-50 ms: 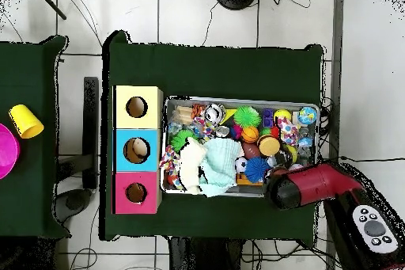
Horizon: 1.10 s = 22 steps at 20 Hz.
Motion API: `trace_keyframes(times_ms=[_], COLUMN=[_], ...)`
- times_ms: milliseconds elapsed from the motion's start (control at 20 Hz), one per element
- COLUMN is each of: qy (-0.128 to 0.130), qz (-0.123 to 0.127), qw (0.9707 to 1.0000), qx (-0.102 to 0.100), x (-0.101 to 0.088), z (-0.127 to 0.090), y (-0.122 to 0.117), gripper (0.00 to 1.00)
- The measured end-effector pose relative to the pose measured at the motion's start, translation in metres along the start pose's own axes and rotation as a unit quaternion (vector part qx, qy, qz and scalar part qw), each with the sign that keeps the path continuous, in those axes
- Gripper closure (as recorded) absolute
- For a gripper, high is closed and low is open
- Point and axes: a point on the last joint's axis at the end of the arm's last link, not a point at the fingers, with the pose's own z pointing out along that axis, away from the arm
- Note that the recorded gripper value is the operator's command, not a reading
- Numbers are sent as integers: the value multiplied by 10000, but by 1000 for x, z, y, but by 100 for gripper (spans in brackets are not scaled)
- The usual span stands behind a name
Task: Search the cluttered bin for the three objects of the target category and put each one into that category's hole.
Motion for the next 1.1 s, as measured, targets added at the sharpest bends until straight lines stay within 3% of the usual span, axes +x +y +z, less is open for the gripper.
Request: trace_keyframes(times_ms=[300, 700, 1100], qy=[-35, -170, -345], qz=[358, 872, 1176], qw=[9993, 9959, 9922], qx=[-91, -190, -229], x=[-12, -27, -36], z=[-22, -76, -123], y=[-1, -4, -4], gripper=[100, 100, 100])
